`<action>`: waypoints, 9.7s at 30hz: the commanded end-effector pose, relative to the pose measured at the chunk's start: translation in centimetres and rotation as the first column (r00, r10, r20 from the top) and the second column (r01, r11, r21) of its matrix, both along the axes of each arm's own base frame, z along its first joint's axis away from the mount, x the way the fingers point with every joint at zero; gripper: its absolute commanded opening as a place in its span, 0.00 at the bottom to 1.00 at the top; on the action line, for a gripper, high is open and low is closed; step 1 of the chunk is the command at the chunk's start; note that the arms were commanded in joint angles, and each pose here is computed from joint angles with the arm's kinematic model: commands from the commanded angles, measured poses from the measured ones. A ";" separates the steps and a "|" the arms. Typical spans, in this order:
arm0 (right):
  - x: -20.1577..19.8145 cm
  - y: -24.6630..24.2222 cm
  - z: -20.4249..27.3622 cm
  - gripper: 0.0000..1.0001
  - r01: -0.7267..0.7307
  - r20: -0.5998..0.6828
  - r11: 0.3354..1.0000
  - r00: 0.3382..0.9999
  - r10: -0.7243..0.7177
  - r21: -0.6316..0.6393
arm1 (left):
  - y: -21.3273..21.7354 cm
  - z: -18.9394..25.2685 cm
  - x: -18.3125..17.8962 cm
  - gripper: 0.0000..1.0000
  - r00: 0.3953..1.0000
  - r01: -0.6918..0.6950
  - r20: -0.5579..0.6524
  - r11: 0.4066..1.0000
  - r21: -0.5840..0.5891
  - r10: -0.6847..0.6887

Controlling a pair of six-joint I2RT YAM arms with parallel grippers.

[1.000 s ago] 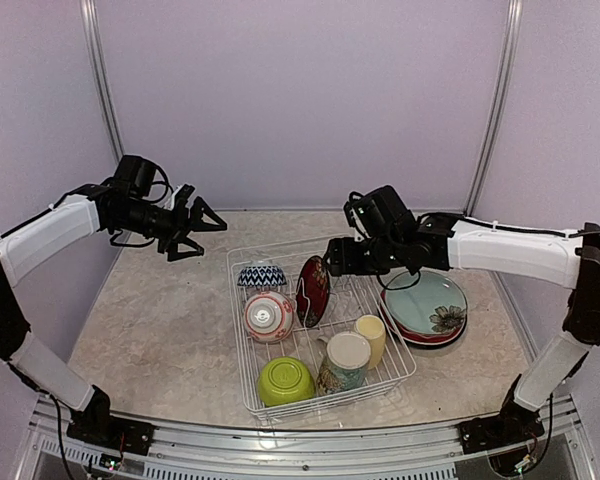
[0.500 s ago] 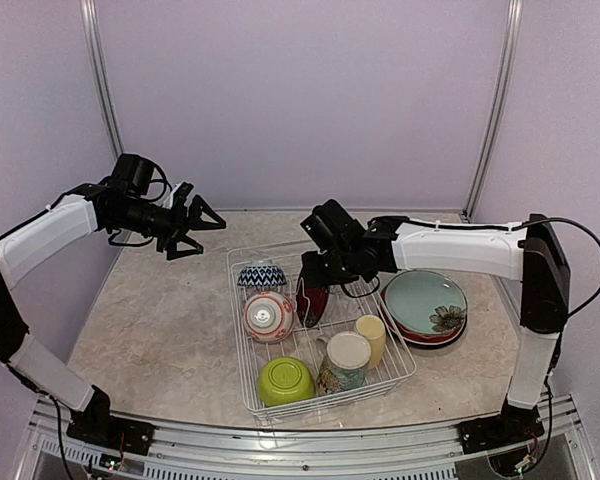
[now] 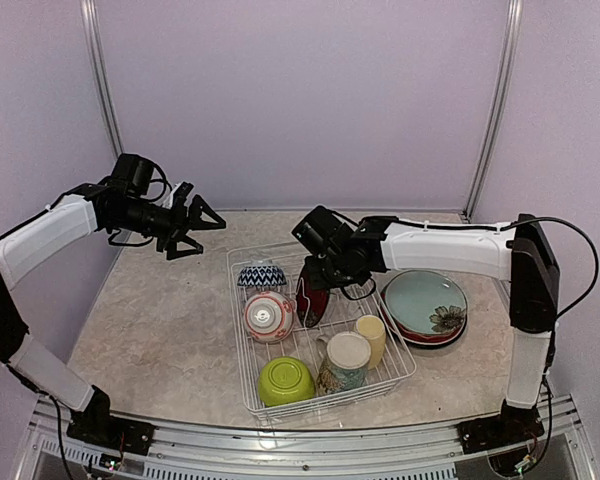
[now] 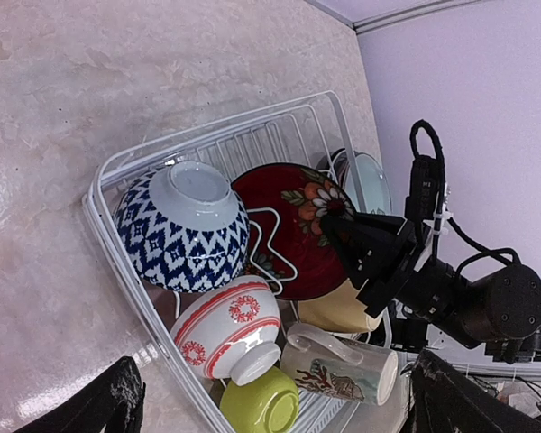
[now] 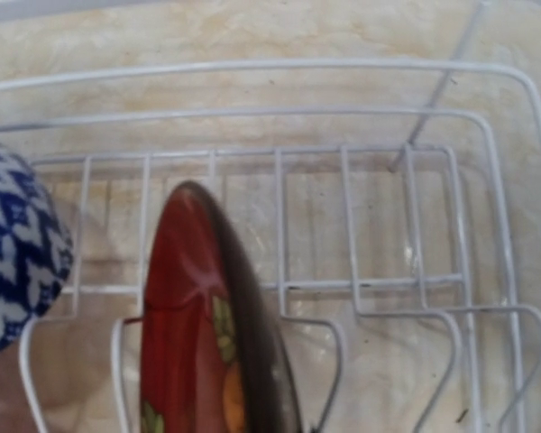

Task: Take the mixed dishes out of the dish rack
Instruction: Grab the plate from the dish rack, then place the plate with another plate, then grab the cup from the dish rack, then pass from the right arm to the left

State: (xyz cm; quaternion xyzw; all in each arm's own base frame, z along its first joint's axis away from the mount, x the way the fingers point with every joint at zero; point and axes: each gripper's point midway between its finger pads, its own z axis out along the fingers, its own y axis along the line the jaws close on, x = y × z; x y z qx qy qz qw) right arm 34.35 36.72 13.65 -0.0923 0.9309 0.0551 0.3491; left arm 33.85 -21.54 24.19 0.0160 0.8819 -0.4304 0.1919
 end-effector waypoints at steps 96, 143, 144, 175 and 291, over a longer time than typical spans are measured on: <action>-3.3 -29.6 -1.9 0.06 0.345 -0.088 0.673 0.919 -0.385 0.654 | -1.1 -1.1 0.0 0.99 0.999 0.039 -0.029 0.999 0.016 -0.039; -9.9 -10.4 6.8 1.00 -0.254 0.011 0.918 0.965 0.263 0.304 | -1.1 -0.9 0.0 0.99 0.999 0.036 -0.022 0.999 0.014 -0.036; -10.7 -9.0 6.8 1.00 -0.300 0.011 0.905 0.950 0.312 0.300 | -1.1 -0.9 0.0 0.99 0.999 0.036 -0.023 0.999 0.016 -0.036; -20.8 -2.8 -0.1 1.00 -0.551 -0.157 0.834 0.825 0.543 -0.014 | -1.2 -1.6 0.2 0.99 0.998 0.038 -0.045 0.999 0.019 -0.037; -3.3 8.3 24.2 0.00 -0.543 0.548 -0.073 0.831 0.094 0.837 | -4.2 8.3 -5.2 0.80 0.922 0.385 0.175 0.768 -0.512 -0.346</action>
